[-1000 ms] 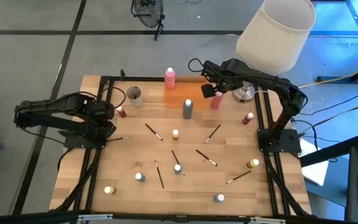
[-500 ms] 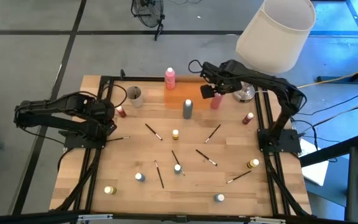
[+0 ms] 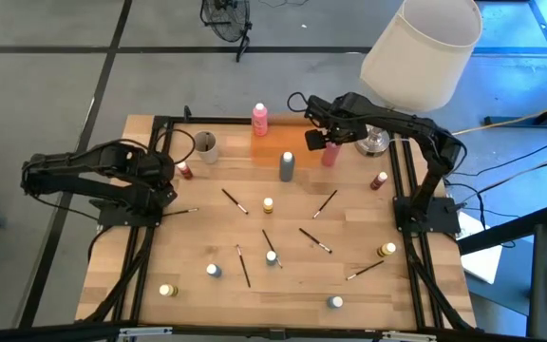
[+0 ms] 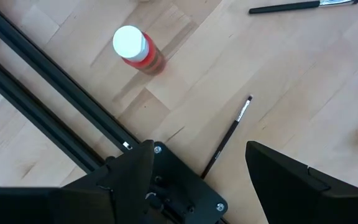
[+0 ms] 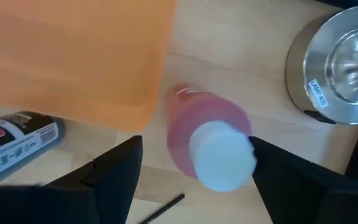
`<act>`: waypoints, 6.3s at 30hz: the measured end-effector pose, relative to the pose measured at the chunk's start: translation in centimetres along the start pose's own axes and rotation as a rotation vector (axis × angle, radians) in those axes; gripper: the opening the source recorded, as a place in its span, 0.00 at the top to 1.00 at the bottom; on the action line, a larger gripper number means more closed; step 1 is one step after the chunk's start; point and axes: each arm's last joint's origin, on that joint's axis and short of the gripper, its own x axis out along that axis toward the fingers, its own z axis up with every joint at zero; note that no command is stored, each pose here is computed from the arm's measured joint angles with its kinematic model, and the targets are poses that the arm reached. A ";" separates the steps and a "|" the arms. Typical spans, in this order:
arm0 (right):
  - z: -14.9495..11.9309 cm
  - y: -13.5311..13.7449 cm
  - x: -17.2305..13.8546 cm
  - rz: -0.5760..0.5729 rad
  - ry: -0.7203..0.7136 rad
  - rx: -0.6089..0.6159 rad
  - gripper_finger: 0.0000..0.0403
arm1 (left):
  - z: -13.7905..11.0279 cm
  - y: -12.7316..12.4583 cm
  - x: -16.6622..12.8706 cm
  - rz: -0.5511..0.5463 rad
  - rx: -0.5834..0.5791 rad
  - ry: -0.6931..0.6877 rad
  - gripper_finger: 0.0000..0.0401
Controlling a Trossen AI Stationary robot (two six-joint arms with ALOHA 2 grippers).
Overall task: Pick & Place Paint Supplies
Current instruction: Put the red paint bottle into the orange bin
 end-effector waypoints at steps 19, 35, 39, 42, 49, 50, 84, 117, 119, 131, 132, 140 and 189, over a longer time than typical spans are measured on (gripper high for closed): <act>0.4 -0.7 0.1 -0.019 0.014 0.020 0.28 | 0.0 0.0 0.0 -0.002 -0.008 -0.003 0.37; 0.4 -0.6 0.1 0.000 0.026 0.021 0.42 | 0.0 0.0 0.0 -0.002 -0.008 -0.003 0.37; 0.4 -0.6 0.1 0.000 0.026 0.021 0.45 | 0.0 0.0 0.0 -0.001 -0.008 -0.003 0.37; 0.4 -0.6 0.1 0.002 0.024 0.022 0.48 | 0.0 0.0 0.0 -0.002 -0.003 -0.003 0.37; 0.6 -0.4 0.1 0.023 0.004 0.027 0.55 | 0.0 0.0 0.0 -0.001 -0.012 -0.003 0.37; 0.7 -0.4 0.1 0.025 0.002 0.029 0.56 | 0.0 0.0 0.0 -0.002 -0.017 -0.003 0.37; 0.5 -0.5 0.0 0.012 0.011 -0.054 0.70 | 0.1 -0.1 0.0 -0.012 -0.040 -0.014 0.37; -0.5 -0.2 -10.5 0.058 -0.132 -0.133 0.70 | 0.3 -0.2 0.0 -0.021 -0.043 -0.025 0.37; -0.7 0.0 -11.4 0.094 -0.162 -0.136 0.70 | 0.3 -0.2 0.0 -0.021 -0.043 -0.025 0.37; 1.7 2.9 -13.3 0.428 -0.376 -0.202 0.70 | 0.3 -0.2 0.0 -0.023 -0.022 -0.030 0.37; 1.9 3.2 -13.0 0.429 -0.378 -0.209 0.70 | 0.3 -0.2 0.0 -0.023 -0.022 -0.031 0.37; 3.9 4.5 -9.9 0.365 -0.348 -0.230 0.70 | 0.3 -0.2 0.0 -0.020 -0.022 -0.030 0.37; 10.1 2.1 0.2 0.043 -0.138 -0.200 0.70 | 0.3 -0.1 0.0 0.007 -0.017 -0.050 0.37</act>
